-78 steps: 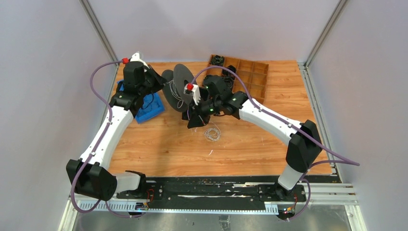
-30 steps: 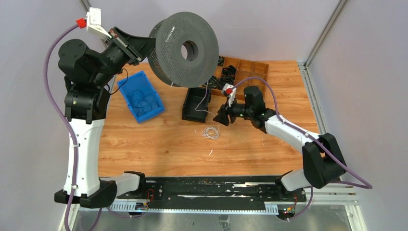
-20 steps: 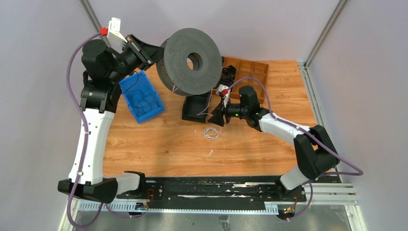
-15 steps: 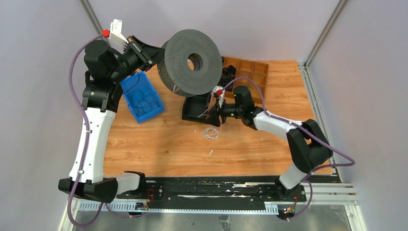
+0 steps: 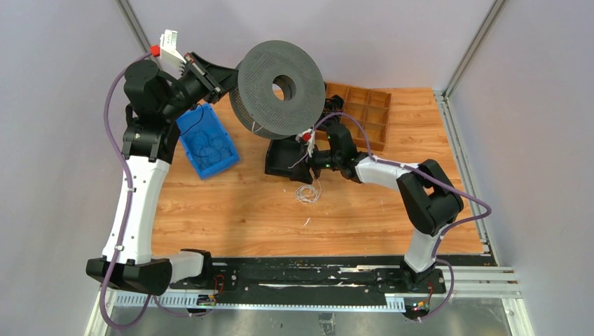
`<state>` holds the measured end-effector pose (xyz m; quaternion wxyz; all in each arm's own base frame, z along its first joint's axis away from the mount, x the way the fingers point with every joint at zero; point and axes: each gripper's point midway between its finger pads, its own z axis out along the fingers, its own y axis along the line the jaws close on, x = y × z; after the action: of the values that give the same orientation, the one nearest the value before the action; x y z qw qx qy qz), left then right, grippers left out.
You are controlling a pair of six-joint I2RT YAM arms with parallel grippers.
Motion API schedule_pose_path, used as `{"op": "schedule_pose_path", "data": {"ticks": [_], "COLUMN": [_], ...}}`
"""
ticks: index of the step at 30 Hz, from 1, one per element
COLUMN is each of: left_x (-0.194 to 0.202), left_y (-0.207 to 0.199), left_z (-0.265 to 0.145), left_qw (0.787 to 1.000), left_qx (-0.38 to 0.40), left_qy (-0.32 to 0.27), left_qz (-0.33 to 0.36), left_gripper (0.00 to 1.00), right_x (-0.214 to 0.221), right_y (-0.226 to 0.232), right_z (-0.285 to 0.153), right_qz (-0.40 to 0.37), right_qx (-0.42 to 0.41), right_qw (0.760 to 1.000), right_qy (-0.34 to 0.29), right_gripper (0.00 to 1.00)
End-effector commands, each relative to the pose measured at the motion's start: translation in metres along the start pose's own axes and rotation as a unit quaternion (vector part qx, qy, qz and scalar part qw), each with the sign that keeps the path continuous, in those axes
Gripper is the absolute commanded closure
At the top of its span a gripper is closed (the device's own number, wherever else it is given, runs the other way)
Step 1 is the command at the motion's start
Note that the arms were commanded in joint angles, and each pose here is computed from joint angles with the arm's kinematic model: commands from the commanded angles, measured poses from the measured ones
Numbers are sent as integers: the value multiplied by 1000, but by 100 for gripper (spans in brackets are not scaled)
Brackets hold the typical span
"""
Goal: Wrap the cables
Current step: Wrap the cable around the cable reel.
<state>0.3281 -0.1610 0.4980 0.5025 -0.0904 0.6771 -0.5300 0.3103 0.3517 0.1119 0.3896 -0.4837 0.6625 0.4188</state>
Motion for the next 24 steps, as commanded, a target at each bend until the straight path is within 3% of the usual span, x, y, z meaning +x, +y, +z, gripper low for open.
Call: {"op": "schedule_pose_path", "data": {"ticks": [1,24], "left_x": [-7,-5], "left_y": [-24,-9], "left_z": [-7,-2], "left_qw": [999,999], "left_qx": [44,37], "left_qy": [-9,-6], "left_qz": [1,-30], "left_gripper": [100,100], "right_x": [-9,-27], "right_y": [-3,7], "right_z": [9,-31], "right_qz": [-49,-148], "right_qx": [-7,2], "right_qw": [999,989], "right_qy": [-8,-31], "right_gripper": [45,46]}}
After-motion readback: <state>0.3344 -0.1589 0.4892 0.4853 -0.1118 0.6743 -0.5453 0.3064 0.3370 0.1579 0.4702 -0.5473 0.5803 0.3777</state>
